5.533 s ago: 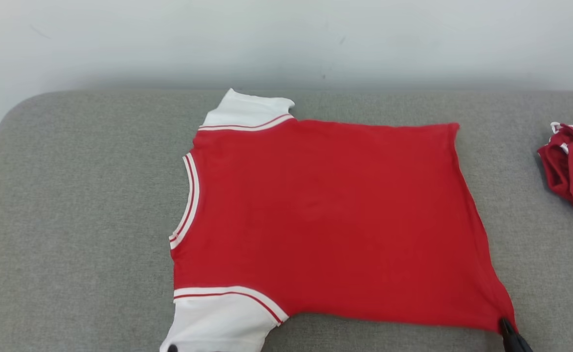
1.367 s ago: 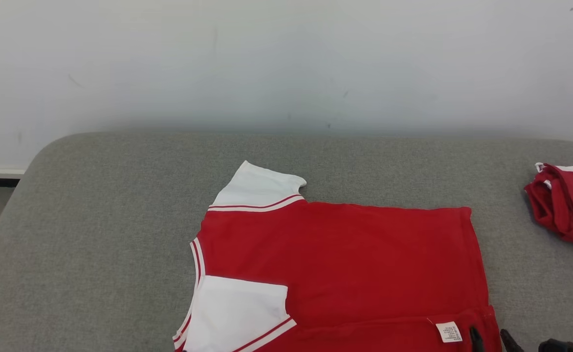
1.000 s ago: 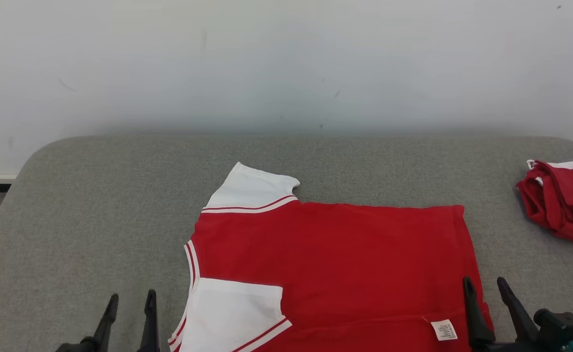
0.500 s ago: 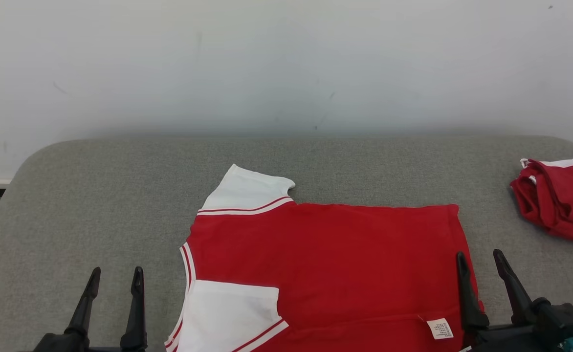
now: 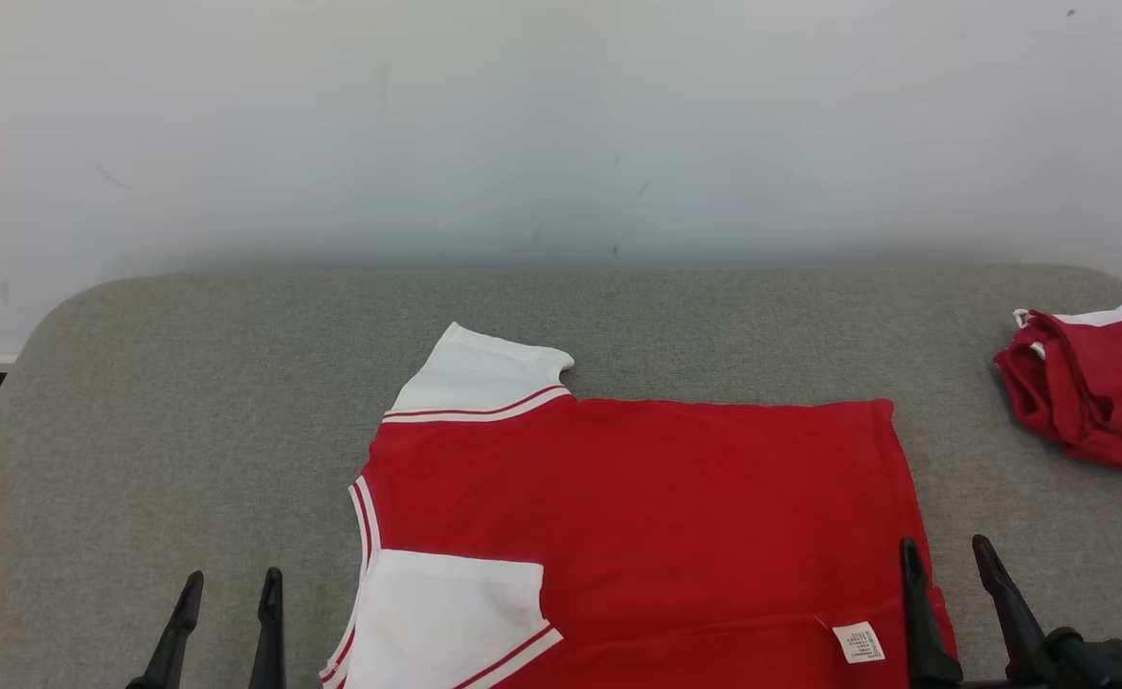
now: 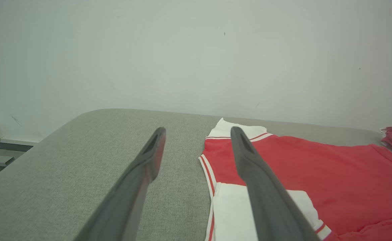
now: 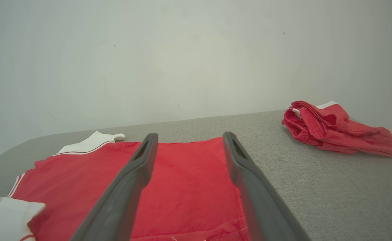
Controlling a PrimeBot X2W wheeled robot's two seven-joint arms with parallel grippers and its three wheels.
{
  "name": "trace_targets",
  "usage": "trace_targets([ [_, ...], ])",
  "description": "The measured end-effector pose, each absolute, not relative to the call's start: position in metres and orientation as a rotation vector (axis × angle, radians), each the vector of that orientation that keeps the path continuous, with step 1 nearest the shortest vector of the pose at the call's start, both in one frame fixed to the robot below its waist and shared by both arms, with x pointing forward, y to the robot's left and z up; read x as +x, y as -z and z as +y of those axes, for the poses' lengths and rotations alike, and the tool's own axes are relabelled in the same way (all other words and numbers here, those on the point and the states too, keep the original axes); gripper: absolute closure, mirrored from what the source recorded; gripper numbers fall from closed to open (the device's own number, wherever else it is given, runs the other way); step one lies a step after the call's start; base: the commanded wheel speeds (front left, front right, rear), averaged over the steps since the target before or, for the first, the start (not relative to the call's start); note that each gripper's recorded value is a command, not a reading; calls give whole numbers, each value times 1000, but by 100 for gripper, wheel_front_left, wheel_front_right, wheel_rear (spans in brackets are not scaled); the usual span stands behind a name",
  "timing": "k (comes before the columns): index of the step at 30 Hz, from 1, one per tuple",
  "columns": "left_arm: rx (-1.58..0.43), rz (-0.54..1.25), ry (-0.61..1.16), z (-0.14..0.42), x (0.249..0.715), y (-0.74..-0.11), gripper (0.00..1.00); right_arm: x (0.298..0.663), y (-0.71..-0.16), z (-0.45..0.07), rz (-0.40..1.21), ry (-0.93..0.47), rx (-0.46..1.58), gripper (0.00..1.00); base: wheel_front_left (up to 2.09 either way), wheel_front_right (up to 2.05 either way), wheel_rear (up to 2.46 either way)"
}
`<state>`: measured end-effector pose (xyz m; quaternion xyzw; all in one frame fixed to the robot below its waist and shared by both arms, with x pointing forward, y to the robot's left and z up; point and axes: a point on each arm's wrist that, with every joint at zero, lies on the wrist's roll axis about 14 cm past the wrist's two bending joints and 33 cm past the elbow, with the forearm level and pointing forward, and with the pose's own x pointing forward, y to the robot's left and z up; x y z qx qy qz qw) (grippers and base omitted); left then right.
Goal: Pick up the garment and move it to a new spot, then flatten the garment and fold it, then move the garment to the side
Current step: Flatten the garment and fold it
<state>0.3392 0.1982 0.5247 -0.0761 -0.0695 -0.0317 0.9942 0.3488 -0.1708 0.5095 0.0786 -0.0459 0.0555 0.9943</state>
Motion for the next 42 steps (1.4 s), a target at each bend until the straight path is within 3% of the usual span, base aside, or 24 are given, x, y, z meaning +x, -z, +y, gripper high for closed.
trace_targets([
  [14,-113,-101,90,203,356,-517,0,363,-508,-179,-79,-112,123,0,0,0,0],
  [24,-6,-118,268,180,441,-567,0,432,-520,-203,-5,-100,21,0,0,0,0],
  [33,63,64,399,162,525,-561,0,502,-497,-210,164,-99,-36,0,0,0,0],
  [42,78,330,443,149,590,-502,0,538,-440,-216,408,-84,-39,0,0,0,0],
])
